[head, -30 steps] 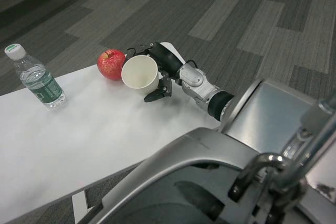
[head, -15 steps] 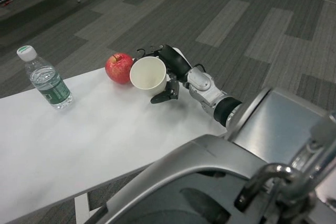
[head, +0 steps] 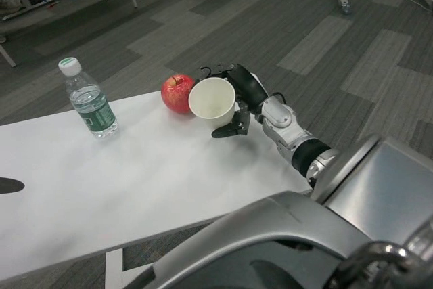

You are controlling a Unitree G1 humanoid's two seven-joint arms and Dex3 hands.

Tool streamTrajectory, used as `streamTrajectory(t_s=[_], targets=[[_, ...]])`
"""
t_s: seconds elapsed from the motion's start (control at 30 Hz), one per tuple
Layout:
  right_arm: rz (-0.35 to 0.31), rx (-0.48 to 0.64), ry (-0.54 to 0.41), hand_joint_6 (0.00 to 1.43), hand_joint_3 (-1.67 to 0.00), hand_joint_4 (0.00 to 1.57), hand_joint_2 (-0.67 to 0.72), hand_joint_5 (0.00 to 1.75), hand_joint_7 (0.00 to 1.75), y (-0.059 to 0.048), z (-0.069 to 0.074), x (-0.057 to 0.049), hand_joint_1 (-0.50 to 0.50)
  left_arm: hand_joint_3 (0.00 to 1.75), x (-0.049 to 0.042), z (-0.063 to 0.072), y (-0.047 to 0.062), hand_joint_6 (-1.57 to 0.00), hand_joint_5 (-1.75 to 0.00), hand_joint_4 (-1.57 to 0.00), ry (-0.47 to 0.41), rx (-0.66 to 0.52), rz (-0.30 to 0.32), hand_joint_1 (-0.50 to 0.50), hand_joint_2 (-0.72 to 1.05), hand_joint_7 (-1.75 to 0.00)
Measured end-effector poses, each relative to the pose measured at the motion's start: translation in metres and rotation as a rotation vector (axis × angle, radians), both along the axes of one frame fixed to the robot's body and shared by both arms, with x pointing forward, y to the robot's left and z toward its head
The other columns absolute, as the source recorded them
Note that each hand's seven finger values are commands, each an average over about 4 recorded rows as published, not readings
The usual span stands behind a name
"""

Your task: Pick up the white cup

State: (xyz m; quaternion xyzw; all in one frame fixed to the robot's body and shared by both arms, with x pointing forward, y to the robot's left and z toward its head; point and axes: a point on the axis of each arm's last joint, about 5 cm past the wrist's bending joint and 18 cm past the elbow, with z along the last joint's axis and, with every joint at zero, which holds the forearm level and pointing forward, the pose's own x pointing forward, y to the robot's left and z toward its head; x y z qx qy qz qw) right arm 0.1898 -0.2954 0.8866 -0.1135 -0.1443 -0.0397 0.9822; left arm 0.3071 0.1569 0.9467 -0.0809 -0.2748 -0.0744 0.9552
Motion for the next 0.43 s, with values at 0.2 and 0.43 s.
streamTrajectory(t_s=[0.2,0.43], targets=[[-0.001,0.001,0.001,1.37,-1.59,1.48,0.66,1.65,1.19,-0.0001,0.0000,0.0008,0.38,0.09,0.0000,-0.0009,0.0000,0.00,-0.31,0.00,0.002,0.020,-0.014,-0.50,-0.55,-0.14],[-0.001,0.002,0.002,1.37,-1.59,1.48,0.66,1.65,1.19,0.0001,0.0002,0.0014,0.38,0.09,0.0000,-0.0010,-0.0002,0.00,-0.31,0.00,0.000,0.031,-0.027,-0.50,-0.55,-0.14]])
